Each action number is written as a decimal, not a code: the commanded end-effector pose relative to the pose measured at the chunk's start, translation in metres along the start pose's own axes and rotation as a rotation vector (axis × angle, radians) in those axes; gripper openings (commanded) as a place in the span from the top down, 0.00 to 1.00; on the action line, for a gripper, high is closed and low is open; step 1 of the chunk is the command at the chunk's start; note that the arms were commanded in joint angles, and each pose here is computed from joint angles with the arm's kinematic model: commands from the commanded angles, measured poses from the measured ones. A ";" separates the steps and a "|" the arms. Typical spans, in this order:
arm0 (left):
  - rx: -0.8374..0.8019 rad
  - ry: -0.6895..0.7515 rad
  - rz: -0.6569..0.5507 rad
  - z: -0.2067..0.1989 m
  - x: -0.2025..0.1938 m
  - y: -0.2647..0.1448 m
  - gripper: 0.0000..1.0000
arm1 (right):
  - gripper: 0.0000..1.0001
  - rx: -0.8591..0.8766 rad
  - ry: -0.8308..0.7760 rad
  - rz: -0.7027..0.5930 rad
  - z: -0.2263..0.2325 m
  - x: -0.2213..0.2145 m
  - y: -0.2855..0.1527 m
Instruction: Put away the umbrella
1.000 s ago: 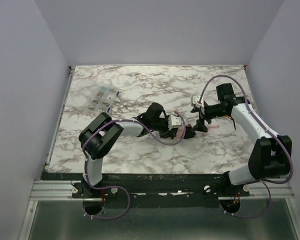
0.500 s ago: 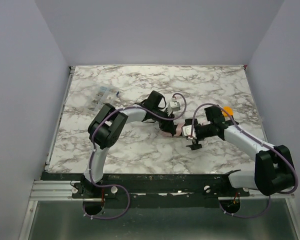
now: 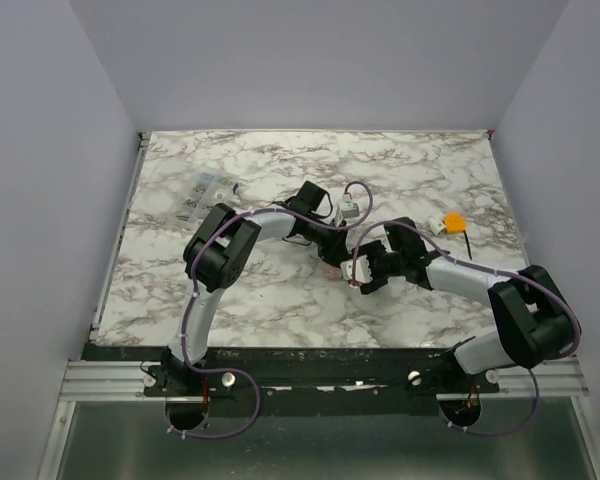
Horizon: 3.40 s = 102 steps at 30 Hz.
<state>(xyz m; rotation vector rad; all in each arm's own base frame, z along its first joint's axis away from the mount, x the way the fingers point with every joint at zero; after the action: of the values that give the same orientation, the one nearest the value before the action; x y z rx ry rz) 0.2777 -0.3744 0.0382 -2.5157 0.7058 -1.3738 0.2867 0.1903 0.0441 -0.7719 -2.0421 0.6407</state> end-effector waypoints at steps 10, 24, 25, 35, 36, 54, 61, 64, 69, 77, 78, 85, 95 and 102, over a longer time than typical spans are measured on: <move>0.095 -0.339 0.084 -0.018 -0.064 -0.014 0.42 | 0.75 0.414 0.188 0.198 0.089 -0.036 -0.005; 0.772 0.299 -0.412 -0.056 -0.028 -0.127 0.02 | 0.83 0.732 0.473 0.167 0.118 -0.012 -0.011; 0.798 0.364 -0.462 -0.065 -0.028 -0.135 0.01 | 0.83 0.748 0.483 0.164 0.118 -0.011 -0.011; 0.582 0.796 -0.395 -0.099 -0.030 -0.083 0.01 | 0.83 0.963 0.615 0.223 0.128 -0.013 -0.010; 0.588 0.885 -0.345 -0.101 -0.031 -0.073 0.01 | 0.83 0.966 0.618 0.222 0.126 -0.013 -0.009; 0.618 1.019 0.101 -0.051 -0.050 -0.014 0.20 | 0.83 0.987 0.638 0.182 0.120 -0.006 -0.004; 0.509 0.919 0.213 -0.044 -0.077 0.006 0.33 | 0.83 0.971 0.640 0.166 0.118 -0.005 0.001; 0.501 0.868 0.271 -0.034 -0.085 0.011 0.43 | 0.83 0.963 0.634 0.156 0.116 -0.003 0.000; 0.443 0.778 0.339 -0.031 -0.101 0.017 0.81 | 0.78 0.952 0.645 0.138 0.114 0.000 -0.001; 0.315 0.474 0.304 -0.038 -0.124 0.007 0.98 | 0.22 0.662 0.725 -0.030 0.042 0.002 -0.012; 0.300 0.434 0.295 -0.036 -0.122 0.008 0.98 | 0.18 0.598 0.727 -0.049 0.027 0.001 -0.015; 0.228 0.097 0.275 -0.023 -0.137 0.001 0.98 | 0.09 0.186 0.646 -0.150 -0.055 0.001 -0.055; 0.138 -0.207 0.267 -0.017 -0.138 -0.001 0.98 | 0.00 0.109 0.225 -0.283 0.004 0.029 -0.057; 0.099 -0.261 0.276 -0.016 -0.135 0.002 0.98 | 0.00 0.077 0.159 -0.143 0.007 0.003 -0.033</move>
<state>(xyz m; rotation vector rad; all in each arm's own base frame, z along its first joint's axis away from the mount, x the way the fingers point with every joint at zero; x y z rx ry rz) 0.2663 -0.3721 0.0352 -2.3707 0.6338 -1.6080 0.2425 0.1684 0.0710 -0.5129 -1.7762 0.5334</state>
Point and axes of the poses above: each gripper's point midway between its finger pads, its own y axis out along the fingers, its own z axis along the line the jaws close on, x = y × z, the point moved 1 cm from there along -y, back along the fingers, and after that the axes turned 6 degrees about y, right-handed, at the moved point
